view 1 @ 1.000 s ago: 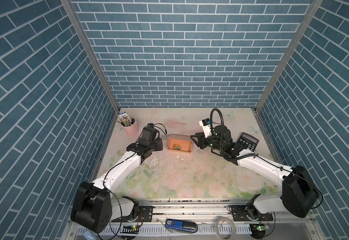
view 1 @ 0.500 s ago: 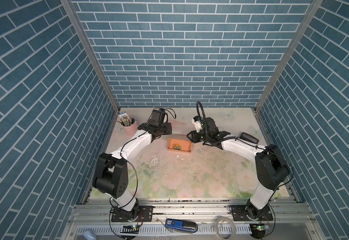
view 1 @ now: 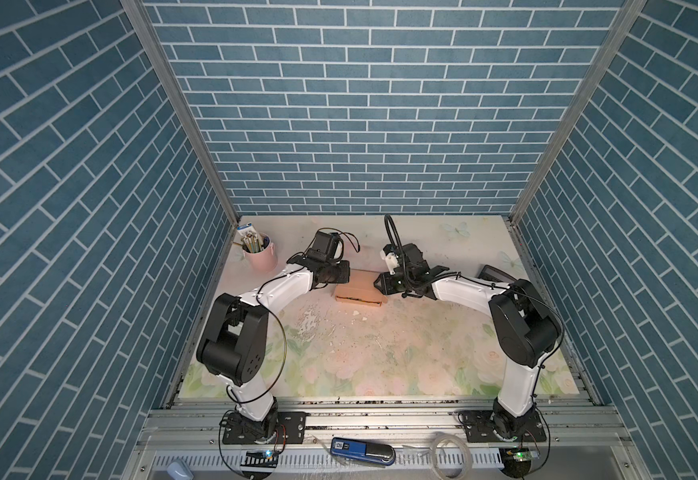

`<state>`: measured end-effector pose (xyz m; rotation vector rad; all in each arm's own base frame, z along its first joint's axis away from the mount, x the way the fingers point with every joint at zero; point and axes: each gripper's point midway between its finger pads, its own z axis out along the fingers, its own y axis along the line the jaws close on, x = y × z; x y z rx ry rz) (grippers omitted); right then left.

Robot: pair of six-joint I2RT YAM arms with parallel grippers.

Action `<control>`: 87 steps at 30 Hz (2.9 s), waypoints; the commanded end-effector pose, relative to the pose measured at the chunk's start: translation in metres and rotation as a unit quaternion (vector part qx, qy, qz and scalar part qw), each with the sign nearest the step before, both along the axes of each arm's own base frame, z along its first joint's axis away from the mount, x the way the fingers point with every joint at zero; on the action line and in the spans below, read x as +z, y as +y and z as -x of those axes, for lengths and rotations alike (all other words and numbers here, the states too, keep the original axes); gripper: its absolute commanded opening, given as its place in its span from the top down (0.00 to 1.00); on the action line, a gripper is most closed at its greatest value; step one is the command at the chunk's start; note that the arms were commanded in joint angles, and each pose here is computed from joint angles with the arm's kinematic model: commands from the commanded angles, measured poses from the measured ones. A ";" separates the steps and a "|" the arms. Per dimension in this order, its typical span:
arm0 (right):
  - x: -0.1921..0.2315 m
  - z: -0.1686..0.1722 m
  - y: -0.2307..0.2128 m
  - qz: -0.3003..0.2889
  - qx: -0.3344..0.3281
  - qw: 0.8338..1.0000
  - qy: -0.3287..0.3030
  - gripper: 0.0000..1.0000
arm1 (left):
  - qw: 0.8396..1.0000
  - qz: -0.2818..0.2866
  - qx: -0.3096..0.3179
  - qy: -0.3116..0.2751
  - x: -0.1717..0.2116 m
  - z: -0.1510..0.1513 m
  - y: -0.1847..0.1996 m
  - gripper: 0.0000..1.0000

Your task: Fold the paper box

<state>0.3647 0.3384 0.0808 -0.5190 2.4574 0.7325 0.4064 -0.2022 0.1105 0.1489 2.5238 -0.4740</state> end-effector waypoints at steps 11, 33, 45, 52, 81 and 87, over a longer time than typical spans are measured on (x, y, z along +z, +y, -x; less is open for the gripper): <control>-0.004 -0.006 -0.011 0.020 -0.012 1.000 -0.007 0.64 | 1.000 -0.011 -0.013 0.018 -0.022 0.008 -0.008 0.69; -0.014 -0.032 -0.063 -0.003 -0.165 0.985 0.042 0.65 | 0.993 -0.066 0.084 0.060 -0.043 0.008 0.069 0.64; -0.036 -0.038 -0.050 -0.001 -0.162 0.985 0.067 0.68 | 0.993 -0.058 0.050 0.085 -0.068 -0.006 0.044 0.64; -0.036 -0.042 -0.041 -0.004 -0.156 0.985 0.071 0.68 | 0.995 -0.053 0.024 0.080 -0.067 -0.010 0.016 0.64; -0.015 -0.064 -0.149 0.024 -0.244 0.968 0.043 0.65 | 0.997 -0.031 0.028 0.060 -0.040 -0.008 -0.006 0.62; 0.010 -0.048 -0.143 -0.031 -0.241 0.969 0.041 0.64 | 0.998 0.022 0.030 0.052 -0.021 0.010 -0.010 0.62</control>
